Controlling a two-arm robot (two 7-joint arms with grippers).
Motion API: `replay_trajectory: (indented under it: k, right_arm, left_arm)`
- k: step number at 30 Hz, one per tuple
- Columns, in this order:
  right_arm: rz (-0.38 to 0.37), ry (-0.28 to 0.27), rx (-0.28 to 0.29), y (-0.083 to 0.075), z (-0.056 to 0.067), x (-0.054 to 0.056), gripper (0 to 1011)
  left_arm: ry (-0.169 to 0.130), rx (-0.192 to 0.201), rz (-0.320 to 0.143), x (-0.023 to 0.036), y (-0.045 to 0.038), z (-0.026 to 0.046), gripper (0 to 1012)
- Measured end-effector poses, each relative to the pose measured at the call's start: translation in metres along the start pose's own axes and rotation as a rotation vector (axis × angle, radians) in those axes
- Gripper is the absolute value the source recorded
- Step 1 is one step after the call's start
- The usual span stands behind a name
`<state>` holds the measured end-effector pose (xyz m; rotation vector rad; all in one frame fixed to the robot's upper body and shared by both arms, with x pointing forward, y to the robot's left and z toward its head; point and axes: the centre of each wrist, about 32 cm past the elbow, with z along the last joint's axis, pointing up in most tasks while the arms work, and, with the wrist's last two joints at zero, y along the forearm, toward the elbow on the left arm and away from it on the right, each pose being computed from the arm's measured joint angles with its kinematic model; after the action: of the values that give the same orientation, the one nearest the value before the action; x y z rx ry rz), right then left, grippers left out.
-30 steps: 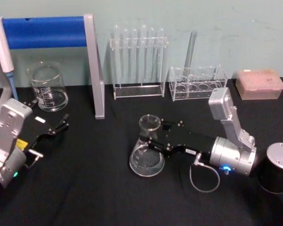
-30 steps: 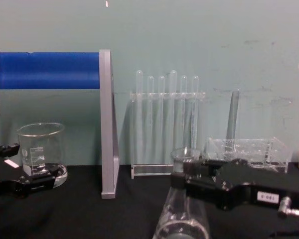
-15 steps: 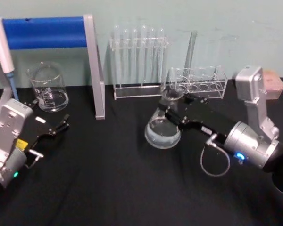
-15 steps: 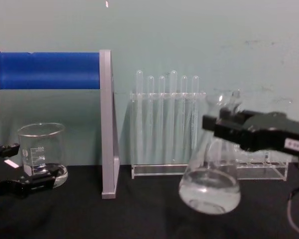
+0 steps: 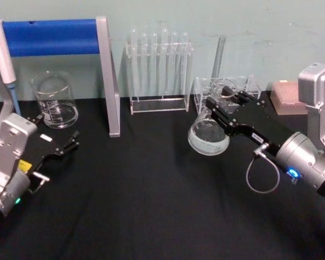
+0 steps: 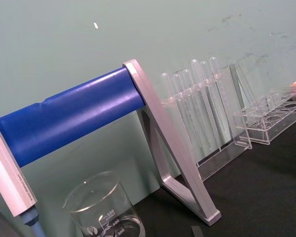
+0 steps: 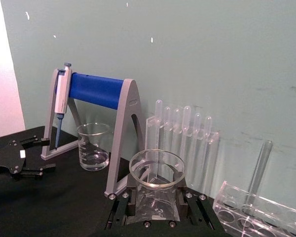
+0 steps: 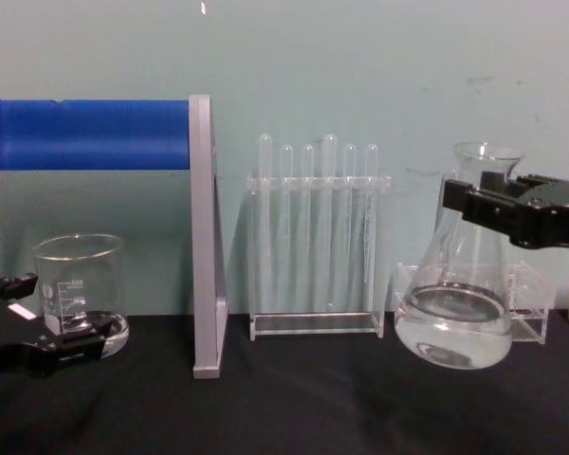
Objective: Grasp the erlenmeyer flask with one hand, shake it three times, then place it back.
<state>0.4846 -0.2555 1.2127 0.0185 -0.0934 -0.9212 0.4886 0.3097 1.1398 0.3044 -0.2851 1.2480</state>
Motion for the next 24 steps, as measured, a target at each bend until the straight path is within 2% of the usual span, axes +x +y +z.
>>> replay_trajectory:
  k: [8,12,16,19,20,24]
  right_arm:
    - [0.004,-0.012,0.0,-0.001,0.002,-0.001,452]
    - [0.043,-0.015,0.0,0.003,0.002,-0.004,453]
    - [0.105,-0.014,-0.001,0.01,0.002,-0.008,452]
    - [0.194,-0.016,-0.001,0.02,0.001,-0.016,453]
    - [0.194,-0.016,-0.001,0.02,0.001,-0.016,453]
    - [0.326,-0.022,0.003,0.031,0.0,-0.027,453]
  left_arm:
    - [0.0,0.0,0.0,0.0,0.0,0.0,1001]
    - [0.0,0.0,0.0,0.0,0.0,0.0,1001]
    - [0.0,0.0,0.0,0.0,0.0,0.0,1001]
    - [0.0,0.0,0.0,0.0,0.0,0.0,1001]
    - [0.0,0.0,0.0,0.0,0.0,0.0,1001]
    - [0.0,0.0,0.0,0.0,0.0,0.0,1001]
